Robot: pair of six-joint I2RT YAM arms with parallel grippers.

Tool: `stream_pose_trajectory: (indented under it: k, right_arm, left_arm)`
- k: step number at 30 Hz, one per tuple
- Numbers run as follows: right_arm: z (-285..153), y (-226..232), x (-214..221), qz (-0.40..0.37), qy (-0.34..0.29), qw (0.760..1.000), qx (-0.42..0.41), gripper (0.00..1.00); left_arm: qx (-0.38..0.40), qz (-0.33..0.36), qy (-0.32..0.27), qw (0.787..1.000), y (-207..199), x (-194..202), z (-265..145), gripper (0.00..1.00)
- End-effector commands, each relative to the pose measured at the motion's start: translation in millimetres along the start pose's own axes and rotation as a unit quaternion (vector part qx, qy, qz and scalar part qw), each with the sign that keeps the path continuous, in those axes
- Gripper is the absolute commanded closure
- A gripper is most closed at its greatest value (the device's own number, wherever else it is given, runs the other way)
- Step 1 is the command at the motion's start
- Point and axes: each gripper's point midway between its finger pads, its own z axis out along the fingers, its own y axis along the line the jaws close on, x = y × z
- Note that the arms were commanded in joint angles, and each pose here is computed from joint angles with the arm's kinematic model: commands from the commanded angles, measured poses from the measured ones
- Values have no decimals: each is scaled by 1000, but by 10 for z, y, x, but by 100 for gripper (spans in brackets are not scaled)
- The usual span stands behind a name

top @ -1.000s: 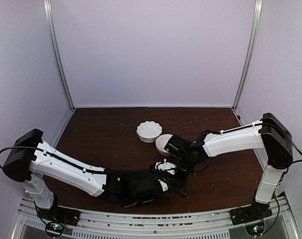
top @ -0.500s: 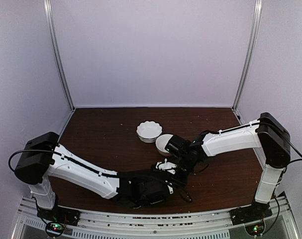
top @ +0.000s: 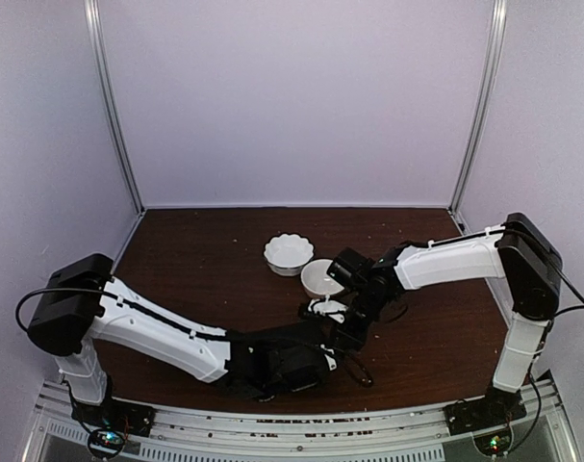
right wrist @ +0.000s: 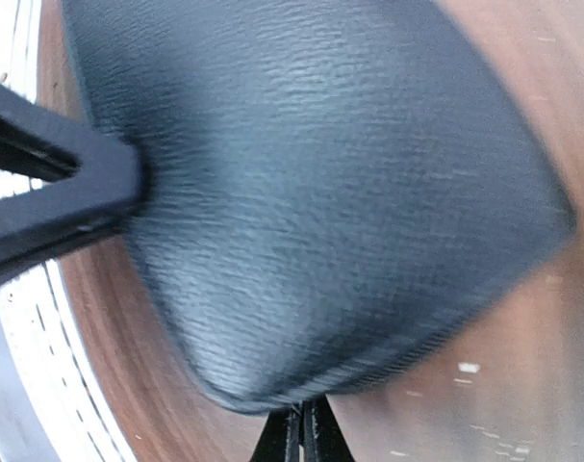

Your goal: Sort the hair-cutting tools

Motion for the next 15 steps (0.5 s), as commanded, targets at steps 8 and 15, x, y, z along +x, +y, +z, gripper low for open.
stream_pose_trajectory:
  k: [8,15]
  right_arm:
    - [-25,-517,-22,31,32,999,30,100]
    - [2,-656,-185,44,24,998,47,100]
  left_arm:
    - [73,-8,-42,996,-115,-7,-186,100]
    - [90,3,-53,995,-221,-27,-232,100]
